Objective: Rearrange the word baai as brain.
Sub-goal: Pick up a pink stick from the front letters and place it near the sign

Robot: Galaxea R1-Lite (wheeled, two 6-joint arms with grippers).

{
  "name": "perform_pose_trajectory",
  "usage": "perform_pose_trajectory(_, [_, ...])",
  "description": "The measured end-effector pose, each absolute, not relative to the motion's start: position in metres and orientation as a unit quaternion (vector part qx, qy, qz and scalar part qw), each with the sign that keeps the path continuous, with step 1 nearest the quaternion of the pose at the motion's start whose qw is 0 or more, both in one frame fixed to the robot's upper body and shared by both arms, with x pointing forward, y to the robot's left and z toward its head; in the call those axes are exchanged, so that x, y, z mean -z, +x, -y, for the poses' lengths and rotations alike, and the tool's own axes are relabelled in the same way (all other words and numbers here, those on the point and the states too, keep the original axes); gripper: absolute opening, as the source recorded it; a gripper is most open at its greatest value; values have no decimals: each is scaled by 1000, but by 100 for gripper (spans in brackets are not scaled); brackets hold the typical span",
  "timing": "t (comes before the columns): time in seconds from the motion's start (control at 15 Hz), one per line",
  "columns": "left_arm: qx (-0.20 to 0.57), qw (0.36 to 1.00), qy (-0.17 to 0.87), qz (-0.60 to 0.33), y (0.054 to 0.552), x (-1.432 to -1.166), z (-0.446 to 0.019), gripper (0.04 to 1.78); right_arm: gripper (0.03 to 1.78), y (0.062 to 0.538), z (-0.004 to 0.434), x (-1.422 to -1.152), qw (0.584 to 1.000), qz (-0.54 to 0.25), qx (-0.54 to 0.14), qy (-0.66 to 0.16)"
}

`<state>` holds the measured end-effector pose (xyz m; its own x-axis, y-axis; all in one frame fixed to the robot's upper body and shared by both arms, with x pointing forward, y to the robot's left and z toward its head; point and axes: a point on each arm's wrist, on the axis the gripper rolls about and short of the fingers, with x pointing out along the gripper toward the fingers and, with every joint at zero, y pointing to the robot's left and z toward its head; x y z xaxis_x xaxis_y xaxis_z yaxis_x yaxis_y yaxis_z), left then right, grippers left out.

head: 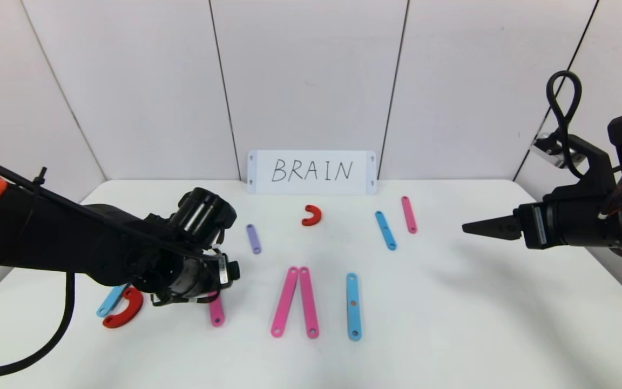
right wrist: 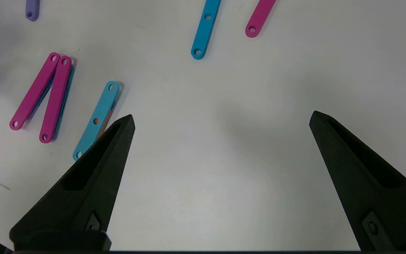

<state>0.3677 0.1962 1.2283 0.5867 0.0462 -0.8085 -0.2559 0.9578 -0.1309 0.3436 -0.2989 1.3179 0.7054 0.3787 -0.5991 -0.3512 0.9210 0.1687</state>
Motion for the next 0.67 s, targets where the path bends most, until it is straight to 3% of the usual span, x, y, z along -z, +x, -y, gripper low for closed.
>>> perform_pose_trajectory(0.33, [-89, 879, -114, -455, 371, -1219, -196, 166, 174, 344, 299, -1317, 923, -330, -198, 21])
perform_pose_trajectory(0.53, [-91, 876, -111, -461, 372, -1214, -195, 135, 174, 344, 299, -1317, 922, -331, -198, 21])
perform_pose_trajectory(0.67, [-91, 874, -110, -464, 373, -1212, -195, 99, 174, 344, 299, -1317, 923, -331, -197, 21])
